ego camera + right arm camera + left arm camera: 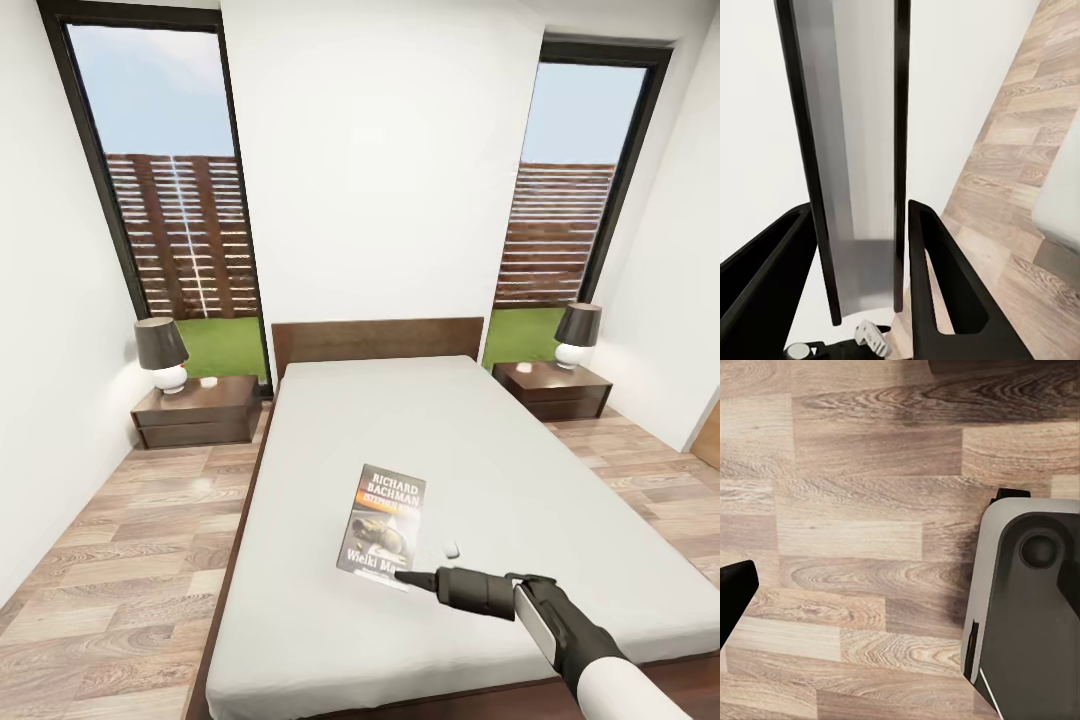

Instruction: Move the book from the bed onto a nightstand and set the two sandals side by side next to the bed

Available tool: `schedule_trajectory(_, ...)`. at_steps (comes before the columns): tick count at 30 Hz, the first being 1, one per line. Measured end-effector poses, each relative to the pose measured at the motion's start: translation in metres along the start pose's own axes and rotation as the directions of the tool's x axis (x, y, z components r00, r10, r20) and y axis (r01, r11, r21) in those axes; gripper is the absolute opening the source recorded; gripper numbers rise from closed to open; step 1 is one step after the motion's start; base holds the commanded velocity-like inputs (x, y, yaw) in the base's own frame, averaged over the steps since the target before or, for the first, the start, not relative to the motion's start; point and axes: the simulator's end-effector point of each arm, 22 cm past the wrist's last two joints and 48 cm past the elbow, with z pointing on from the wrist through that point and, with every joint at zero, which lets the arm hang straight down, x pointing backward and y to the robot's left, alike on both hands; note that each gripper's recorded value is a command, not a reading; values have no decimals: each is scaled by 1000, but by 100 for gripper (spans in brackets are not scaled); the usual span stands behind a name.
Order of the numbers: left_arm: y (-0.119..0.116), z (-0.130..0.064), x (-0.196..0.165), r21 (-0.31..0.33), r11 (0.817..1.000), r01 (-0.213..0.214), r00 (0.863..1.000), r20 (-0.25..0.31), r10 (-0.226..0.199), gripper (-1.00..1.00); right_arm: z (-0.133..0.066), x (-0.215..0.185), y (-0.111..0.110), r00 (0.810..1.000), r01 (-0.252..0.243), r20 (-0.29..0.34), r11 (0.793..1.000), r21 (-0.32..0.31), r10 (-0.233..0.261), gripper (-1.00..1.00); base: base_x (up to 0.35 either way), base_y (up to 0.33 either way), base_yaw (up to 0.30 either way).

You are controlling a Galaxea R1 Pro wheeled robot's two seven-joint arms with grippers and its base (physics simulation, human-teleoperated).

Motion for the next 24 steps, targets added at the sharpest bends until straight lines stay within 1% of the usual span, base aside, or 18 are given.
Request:
schedule_trajectory(12, 0, 0, 0, 0, 1000, 0, 1000, -1, 0, 100, 0, 2, -1, 1000, -6, -2, 1000, -2, 6, -100, 0, 0, 8)
schedule_trajectory(24, -1, 0, 5, 1, 1000, -3, 1000, -13, 3, 100, 1, 7, -5, 1000, -17, -10, 1000, 4, 17, -100, 0, 0, 128)
